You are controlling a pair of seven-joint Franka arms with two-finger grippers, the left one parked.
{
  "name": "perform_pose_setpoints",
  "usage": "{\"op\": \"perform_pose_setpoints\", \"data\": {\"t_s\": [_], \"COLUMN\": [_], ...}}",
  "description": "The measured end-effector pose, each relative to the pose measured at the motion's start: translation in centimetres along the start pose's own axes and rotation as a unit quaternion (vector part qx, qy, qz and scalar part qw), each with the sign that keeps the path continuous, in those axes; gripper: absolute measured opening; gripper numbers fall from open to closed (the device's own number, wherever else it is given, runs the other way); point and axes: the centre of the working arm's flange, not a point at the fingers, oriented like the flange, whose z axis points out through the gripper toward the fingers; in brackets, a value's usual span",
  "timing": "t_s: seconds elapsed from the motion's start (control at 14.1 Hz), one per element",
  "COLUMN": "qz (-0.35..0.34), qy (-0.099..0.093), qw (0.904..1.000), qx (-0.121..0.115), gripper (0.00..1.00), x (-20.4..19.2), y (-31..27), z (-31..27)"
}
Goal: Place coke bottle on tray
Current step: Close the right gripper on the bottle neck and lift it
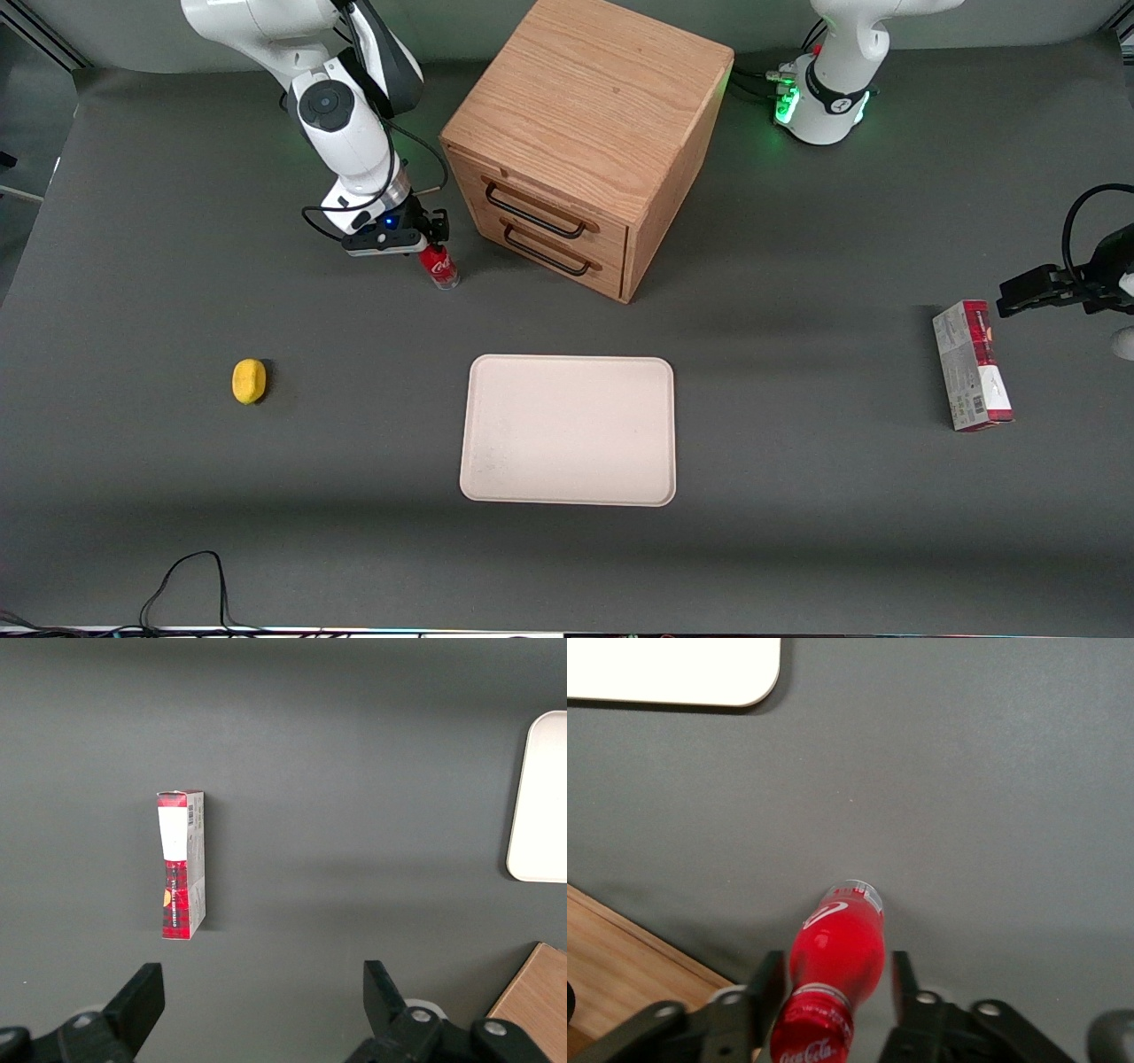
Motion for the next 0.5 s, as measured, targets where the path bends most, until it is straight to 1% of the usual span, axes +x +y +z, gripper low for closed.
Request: {"op": "perform_pose_setpoints", "data": {"t_s": [0.07,0.14,0.5], "qz": [0.003,0.005,0.010], "qy": [0.001,0.001,0.003], "qw": [1.0000,1.0000,0.9999], "qx": [0.000,0.000,0.002], "gripper": [0.40,0.35,0.35], "x": [-0.09,-0.11,0.19], "y": [-0.21,-0.28,-0.30], "z": [-0.03,-0.08,-0.29]}}
